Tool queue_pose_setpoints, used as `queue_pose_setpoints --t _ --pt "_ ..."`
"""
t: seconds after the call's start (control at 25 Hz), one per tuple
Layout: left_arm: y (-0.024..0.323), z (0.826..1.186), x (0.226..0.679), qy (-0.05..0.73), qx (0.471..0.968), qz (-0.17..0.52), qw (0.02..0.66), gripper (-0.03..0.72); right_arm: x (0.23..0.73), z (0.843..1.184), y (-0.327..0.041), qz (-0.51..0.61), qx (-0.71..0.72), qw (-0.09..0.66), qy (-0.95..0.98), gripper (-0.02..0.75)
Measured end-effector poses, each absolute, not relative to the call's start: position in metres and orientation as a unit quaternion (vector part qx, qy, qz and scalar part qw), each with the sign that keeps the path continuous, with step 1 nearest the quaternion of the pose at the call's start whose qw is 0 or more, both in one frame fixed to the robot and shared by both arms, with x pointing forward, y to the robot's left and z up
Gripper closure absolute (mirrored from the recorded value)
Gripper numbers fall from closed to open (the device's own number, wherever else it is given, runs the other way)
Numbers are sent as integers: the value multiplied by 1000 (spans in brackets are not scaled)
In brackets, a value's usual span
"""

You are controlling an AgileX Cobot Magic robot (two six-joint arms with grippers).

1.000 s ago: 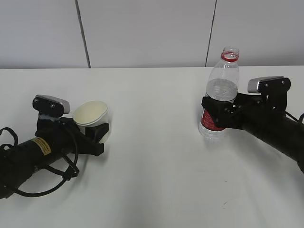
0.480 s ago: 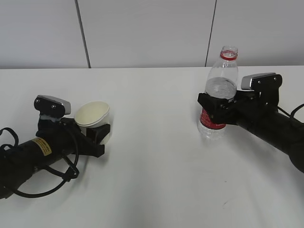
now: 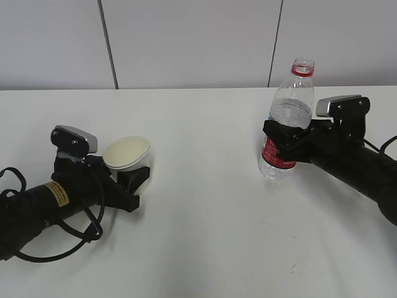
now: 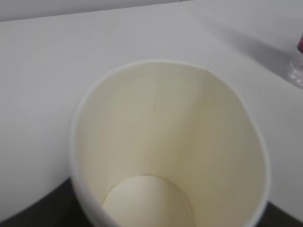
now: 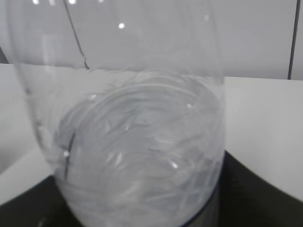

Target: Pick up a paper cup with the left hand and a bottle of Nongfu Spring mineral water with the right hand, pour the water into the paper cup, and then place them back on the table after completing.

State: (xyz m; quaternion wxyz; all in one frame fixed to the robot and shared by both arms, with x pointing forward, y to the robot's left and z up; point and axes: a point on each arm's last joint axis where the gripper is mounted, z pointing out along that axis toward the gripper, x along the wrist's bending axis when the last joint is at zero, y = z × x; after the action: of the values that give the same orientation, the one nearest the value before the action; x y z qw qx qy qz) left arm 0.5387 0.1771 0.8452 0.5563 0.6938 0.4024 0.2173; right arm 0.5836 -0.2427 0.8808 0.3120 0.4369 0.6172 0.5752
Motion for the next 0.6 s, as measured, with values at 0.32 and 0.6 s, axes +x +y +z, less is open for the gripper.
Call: queue_pose_setpoints --t 0.32,0.6 --pt "171 845 533 372 712 187 566 287 583 881 -242 554 410 332 644 283" --pt "169 845 531 369 714 170 571 287 582 889 -242 536 400 336 663 286"
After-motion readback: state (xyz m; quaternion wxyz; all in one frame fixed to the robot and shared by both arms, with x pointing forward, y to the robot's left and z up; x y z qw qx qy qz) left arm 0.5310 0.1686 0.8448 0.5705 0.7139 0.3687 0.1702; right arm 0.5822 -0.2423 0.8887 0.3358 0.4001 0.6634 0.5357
